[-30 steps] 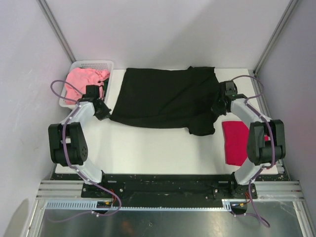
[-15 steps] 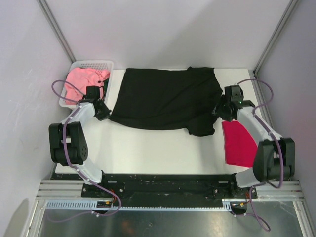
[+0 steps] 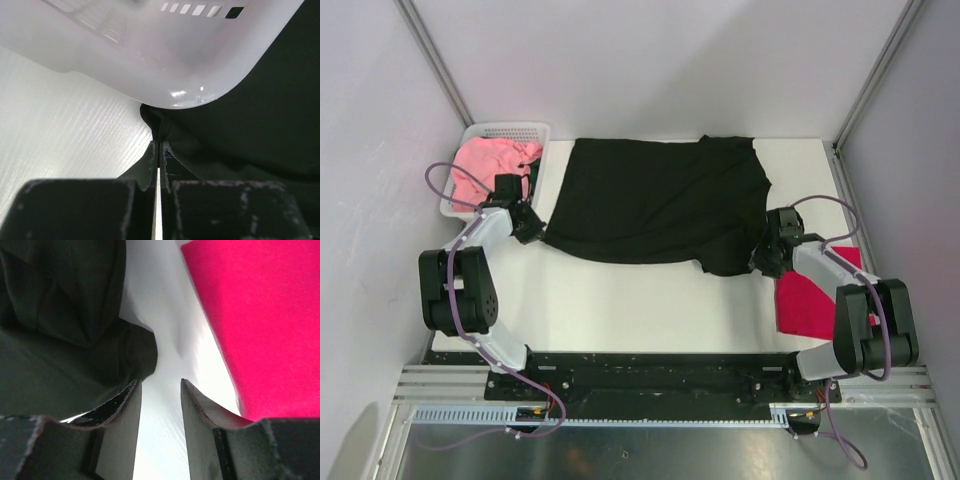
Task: Fold and stack the t-shirts
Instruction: Flatten out the tshirt
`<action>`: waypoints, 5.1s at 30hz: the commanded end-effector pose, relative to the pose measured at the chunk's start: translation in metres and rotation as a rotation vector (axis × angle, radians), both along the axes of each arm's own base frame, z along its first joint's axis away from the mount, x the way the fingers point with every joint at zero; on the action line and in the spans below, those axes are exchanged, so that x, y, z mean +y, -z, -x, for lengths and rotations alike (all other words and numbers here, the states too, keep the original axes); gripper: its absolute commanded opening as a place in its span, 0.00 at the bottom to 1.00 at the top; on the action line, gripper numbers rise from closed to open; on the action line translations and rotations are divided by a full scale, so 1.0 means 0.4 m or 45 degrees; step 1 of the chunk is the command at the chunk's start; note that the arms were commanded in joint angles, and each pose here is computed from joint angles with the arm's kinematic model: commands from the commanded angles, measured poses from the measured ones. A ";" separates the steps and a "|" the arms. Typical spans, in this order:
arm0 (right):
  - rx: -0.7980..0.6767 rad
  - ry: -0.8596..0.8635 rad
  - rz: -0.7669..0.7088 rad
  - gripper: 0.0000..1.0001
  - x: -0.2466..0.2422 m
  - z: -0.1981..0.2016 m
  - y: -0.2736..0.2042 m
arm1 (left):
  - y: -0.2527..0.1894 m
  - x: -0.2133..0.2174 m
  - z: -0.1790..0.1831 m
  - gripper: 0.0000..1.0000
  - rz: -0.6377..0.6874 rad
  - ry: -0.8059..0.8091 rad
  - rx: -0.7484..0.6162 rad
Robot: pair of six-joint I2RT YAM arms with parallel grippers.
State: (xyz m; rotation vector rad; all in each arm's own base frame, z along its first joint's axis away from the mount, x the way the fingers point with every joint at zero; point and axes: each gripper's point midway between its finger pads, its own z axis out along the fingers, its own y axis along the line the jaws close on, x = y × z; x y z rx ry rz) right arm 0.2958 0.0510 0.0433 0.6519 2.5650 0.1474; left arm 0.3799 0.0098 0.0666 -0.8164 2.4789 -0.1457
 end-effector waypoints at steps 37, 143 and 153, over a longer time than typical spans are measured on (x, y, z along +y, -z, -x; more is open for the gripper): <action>0.188 -0.082 -0.371 0.01 0.169 0.382 -0.197 | -0.091 0.013 0.101 0.00 -0.064 -0.047 -0.160; -0.092 -0.209 -0.084 0.38 0.215 0.012 -0.173 | 0.003 -0.893 0.294 0.28 0.129 1.217 -0.094; -0.112 -0.207 -0.016 0.39 0.176 0.018 -0.188 | -0.109 -0.960 0.372 0.39 0.200 1.289 -0.215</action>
